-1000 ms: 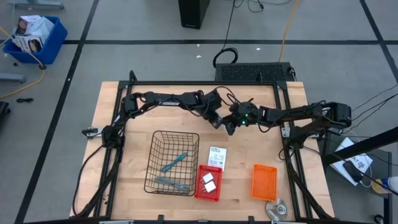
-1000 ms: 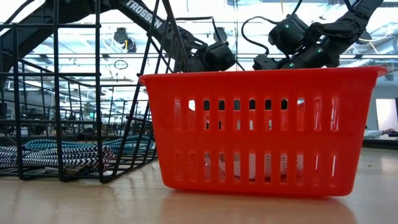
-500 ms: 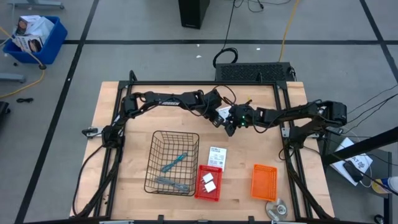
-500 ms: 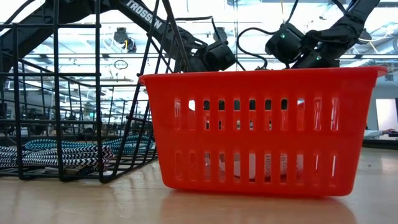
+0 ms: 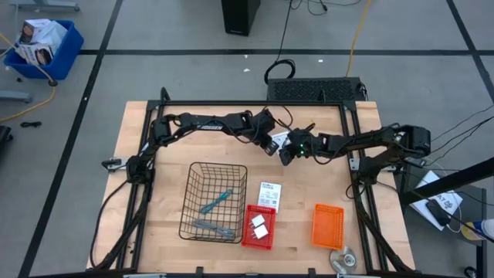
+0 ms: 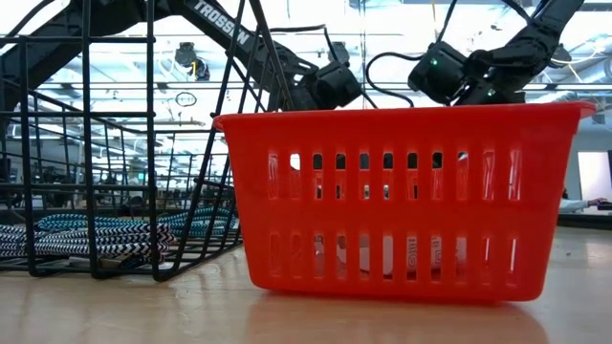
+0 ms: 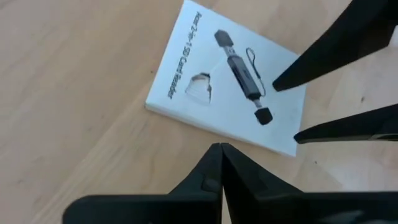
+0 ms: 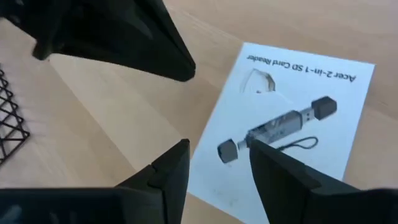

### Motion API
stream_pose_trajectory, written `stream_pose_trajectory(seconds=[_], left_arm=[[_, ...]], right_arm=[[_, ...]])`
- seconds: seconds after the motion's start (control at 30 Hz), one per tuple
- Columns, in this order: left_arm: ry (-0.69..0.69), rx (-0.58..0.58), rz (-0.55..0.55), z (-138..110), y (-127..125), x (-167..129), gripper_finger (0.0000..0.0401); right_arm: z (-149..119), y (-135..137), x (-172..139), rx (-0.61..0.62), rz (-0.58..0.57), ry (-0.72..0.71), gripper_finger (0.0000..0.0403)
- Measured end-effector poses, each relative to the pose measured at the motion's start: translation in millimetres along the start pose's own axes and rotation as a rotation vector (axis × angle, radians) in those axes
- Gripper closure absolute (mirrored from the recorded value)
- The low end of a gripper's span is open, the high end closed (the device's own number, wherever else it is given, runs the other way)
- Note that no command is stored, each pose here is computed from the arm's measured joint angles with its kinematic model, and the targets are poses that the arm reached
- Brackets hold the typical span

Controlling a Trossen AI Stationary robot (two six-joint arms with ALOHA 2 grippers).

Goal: Pick and place items into bin
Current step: Put the top card reader box into the orange basket

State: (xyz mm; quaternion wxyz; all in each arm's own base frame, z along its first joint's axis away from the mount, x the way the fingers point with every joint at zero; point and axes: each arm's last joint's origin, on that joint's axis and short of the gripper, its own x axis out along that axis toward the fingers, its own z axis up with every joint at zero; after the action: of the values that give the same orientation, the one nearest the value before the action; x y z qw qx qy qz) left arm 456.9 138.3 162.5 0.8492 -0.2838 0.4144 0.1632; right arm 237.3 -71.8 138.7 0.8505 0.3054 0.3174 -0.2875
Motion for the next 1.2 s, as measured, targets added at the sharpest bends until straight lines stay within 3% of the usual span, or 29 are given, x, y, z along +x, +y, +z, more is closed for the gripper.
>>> stream_pose_trajectory(seconds=[0.17,0.3,0.43,0.6,0.87,1.03,1.2], left_arm=[[-0.026,0.018,0.019,1,-1,0,0.0382],[0.015,0.040,-0.109,1,-5,0,0.0395],[0.039,0.088,-0.169,-3,-14,1,0.0393],[-0.015,0.070,-0.101,-2,-17,2,0.0379],[-0.088,0.059,-0.108,6,-17,2,0.0395],[-0.081,0.024,-0.112,4,-5,18,0.0390],[-0.037,-0.013,-0.161,-4,6,41,0.0395]], right_arm=[[0,-1,-4,0.069,-0.013,-0.001,0.0251],[-1,-3,-9,0.100,-0.045,0.020,0.0273],[-2,-4,-20,0.104,-0.065,0.045,0.0317],[-4,-14,-32,0.121,-0.189,0.050,0.0394],[-5,-27,-26,0.183,-0.249,0.102,0.0395],[-4,-34,-21,0.212,-0.270,0.125,0.0398],[-3,-35,-12,0.247,-0.195,0.170,0.0397]])
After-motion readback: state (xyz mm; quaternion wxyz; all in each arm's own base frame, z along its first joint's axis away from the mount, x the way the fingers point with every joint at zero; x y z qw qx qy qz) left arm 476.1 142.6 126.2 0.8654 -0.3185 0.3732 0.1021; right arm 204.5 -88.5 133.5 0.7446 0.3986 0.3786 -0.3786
